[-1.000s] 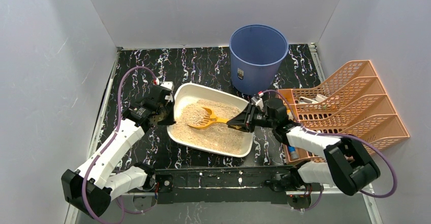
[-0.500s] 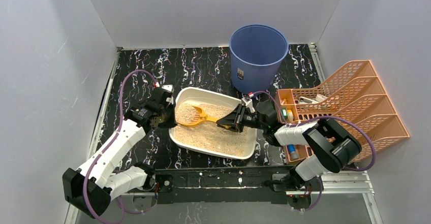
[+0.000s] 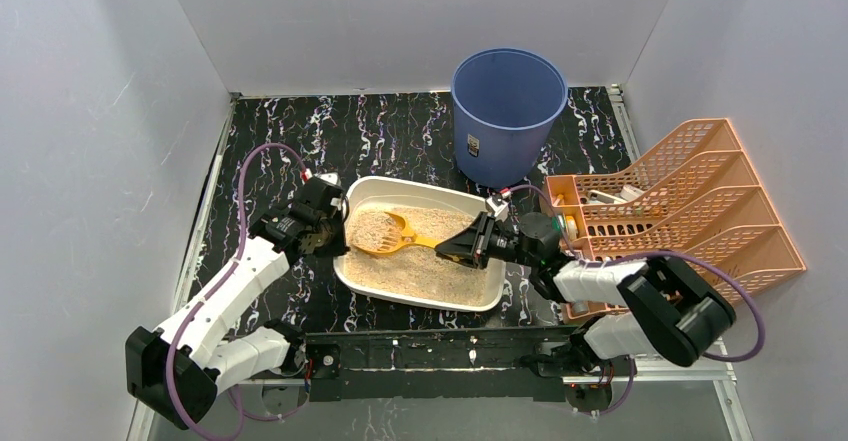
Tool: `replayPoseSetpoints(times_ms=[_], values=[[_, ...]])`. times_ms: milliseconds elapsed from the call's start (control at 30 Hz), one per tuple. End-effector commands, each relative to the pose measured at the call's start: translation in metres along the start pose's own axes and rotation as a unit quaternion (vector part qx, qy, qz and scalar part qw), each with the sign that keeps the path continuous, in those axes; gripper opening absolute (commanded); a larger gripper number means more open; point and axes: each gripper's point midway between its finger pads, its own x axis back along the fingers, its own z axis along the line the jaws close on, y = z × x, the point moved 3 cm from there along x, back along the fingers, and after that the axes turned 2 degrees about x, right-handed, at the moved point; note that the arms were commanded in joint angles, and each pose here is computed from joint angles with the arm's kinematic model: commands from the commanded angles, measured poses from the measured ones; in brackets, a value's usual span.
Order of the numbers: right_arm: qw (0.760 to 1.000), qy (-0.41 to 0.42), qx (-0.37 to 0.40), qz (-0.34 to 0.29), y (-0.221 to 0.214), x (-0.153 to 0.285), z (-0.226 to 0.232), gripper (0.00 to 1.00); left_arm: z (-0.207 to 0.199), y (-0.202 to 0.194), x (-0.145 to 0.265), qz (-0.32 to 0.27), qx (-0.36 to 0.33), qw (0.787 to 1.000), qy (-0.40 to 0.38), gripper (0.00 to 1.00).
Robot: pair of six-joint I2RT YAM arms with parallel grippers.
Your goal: Clean the litter box
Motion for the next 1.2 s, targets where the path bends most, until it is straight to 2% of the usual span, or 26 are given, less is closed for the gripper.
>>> replayPoseSetpoints(times_ms=[0,667,733,800,900,1000,1033,1100,1167], values=[[0.998,0.024,0.054,-0.021,0.002,0.012,0.013,0.01,-0.012,0.021,0.007,-0.053,0.042,0.997,-0.026,0.0],[0.985,0.093,0.122,-0.083,-0.003,0.062,0.052,0.01,-0.013,-0.012,-0.04,-0.015,0.098,0.995,-0.033,0.02],[0.985,0.068,0.111,-0.112,0.005,0.066,0.046,0.01,-0.013,-0.016,-0.045,-0.01,0.1,0.994,-0.034,0.05],[0.981,0.101,0.108,-0.127,0.006,0.072,0.057,0.01,-0.011,-0.02,-0.049,-0.005,0.1,0.994,-0.032,0.06],[0.983,0.116,0.118,-0.08,-0.006,0.072,0.064,0.01,-0.01,-0.023,-0.053,0.0,0.098,0.995,-0.027,0.15],[0.981,0.099,0.104,-0.13,0.005,0.078,0.057,0.01,-0.01,-0.026,-0.055,0.006,0.096,0.995,-0.028,0.23],[0.979,0.12,0.097,-0.132,0.003,0.081,0.062,0.01,-0.01,-0.026,-0.055,0.007,0.096,0.995,-0.028,0.26],[0.98,0.135,0.111,-0.095,-0.006,0.081,0.068,0.01,-0.009,-0.027,-0.055,0.007,0.094,0.995,-0.028,0.34],[0.982,0.099,0.12,-0.109,0.002,0.08,0.066,0.01,-0.009,-0.027,-0.054,0.005,0.095,0.995,-0.027,0.43]])
